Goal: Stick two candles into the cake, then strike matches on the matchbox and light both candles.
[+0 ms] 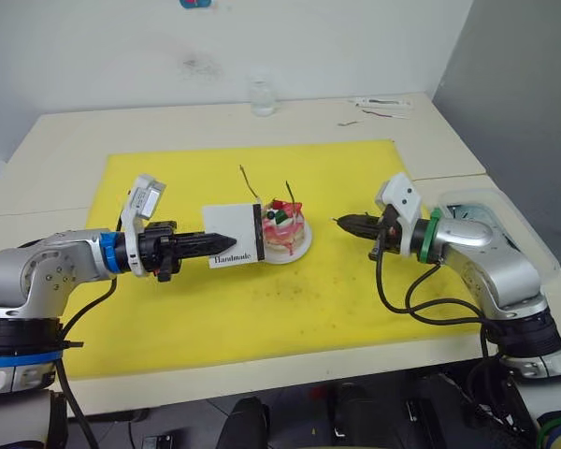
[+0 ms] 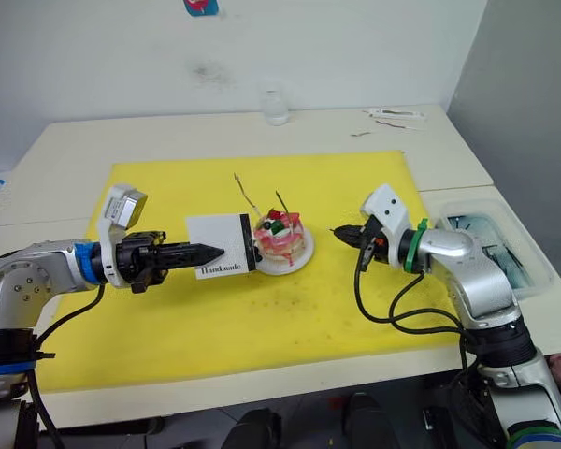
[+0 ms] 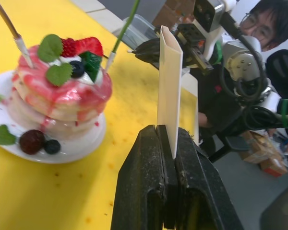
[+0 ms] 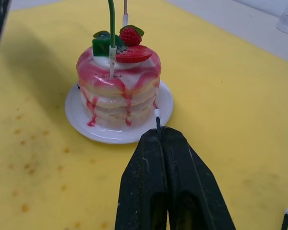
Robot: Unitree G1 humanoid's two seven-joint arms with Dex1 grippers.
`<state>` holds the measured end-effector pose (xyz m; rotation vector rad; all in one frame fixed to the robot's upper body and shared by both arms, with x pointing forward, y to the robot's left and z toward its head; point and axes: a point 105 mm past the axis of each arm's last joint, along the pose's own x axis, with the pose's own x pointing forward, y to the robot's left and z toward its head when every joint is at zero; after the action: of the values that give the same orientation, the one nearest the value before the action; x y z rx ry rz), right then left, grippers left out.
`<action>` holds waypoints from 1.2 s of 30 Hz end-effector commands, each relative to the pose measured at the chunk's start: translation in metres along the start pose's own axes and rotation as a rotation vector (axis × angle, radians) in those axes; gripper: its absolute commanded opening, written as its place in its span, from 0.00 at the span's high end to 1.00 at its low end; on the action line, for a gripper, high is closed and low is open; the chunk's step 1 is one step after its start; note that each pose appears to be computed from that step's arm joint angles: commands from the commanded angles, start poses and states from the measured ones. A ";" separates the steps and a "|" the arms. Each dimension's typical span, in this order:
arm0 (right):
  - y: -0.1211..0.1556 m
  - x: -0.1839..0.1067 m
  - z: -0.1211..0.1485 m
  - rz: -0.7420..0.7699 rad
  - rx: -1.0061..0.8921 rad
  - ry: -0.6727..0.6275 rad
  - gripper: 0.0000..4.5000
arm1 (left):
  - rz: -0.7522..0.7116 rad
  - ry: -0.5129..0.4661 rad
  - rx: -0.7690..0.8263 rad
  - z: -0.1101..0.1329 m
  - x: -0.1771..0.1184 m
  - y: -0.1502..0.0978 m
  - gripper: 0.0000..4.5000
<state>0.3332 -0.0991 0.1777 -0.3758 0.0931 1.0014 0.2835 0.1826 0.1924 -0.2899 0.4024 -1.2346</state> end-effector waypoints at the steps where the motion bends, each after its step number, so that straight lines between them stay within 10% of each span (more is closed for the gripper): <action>1: 0.011 -0.006 0.021 0.044 -0.084 -0.057 1.00 | -0.063 0.015 0.021 0.007 -0.003 -0.015 1.00; 36: 0.052 0.004 0.049 0.124 -0.487 -0.104 1.00 | -0.068 -0.046 0.047 -0.003 0.059 -0.007 1.00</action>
<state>0.2941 -0.0593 0.1997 -0.7324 -0.1624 1.1637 0.2946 0.1267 0.1771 -0.3015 0.3620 -1.2916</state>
